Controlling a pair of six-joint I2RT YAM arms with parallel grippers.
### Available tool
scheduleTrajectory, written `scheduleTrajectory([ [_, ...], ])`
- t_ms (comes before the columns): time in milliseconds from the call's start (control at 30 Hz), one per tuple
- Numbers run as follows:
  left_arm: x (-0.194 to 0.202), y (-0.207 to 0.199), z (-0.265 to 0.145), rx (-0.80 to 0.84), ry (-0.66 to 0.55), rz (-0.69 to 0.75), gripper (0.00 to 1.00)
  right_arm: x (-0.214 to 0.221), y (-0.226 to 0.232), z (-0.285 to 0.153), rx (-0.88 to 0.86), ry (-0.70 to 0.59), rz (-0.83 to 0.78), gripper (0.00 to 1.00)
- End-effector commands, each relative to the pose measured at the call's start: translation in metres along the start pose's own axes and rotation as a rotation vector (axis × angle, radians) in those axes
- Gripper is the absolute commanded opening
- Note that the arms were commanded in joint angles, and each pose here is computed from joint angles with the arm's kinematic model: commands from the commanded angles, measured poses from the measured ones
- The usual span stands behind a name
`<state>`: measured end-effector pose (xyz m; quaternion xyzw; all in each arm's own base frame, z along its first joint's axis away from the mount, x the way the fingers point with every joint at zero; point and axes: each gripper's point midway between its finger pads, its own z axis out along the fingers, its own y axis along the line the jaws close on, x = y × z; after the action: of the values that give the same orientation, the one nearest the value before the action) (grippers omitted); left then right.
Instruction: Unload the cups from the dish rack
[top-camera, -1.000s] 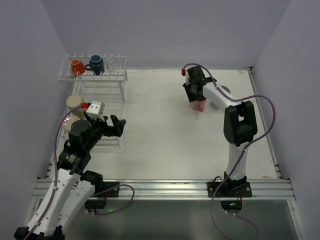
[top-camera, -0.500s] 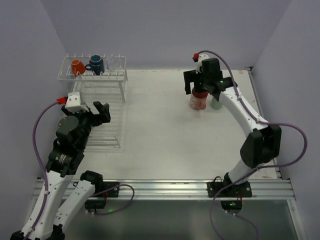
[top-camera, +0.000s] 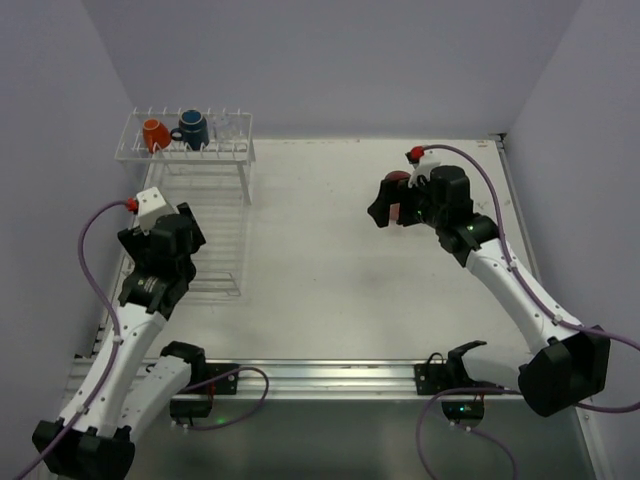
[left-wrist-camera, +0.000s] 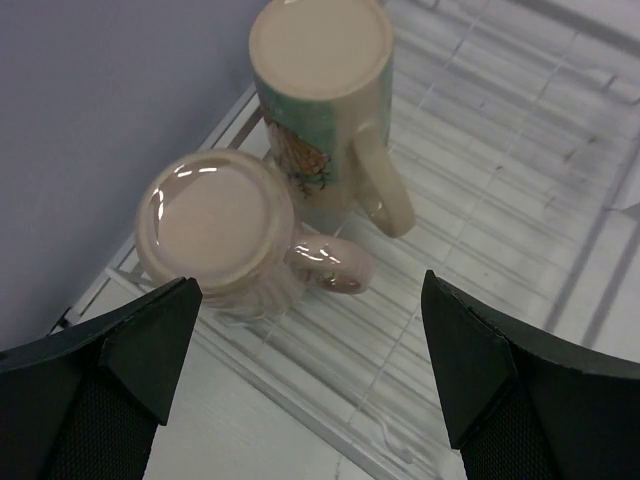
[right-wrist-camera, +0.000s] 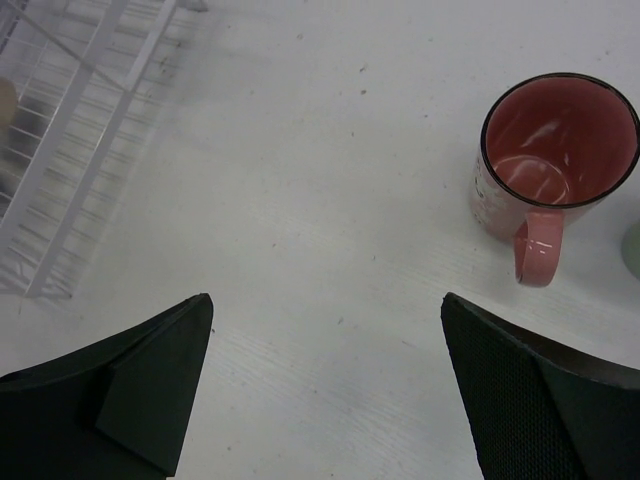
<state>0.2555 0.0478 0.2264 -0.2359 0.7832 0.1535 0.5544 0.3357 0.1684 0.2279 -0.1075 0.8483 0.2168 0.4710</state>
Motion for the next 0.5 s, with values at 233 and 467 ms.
scheduleTrajectory([
  [233, 0.001, 0.050, 0.036, -0.227, 0.085, -0.101, 1.00, -0.024, 0.027, -0.008, -0.119, -0.102, -0.021, 0.99],
  [467, 0.021, 0.054, 0.056, -0.201, 0.160, -0.124, 1.00, -0.025, 0.039, -0.013, -0.171, -0.106, -0.047, 0.99],
])
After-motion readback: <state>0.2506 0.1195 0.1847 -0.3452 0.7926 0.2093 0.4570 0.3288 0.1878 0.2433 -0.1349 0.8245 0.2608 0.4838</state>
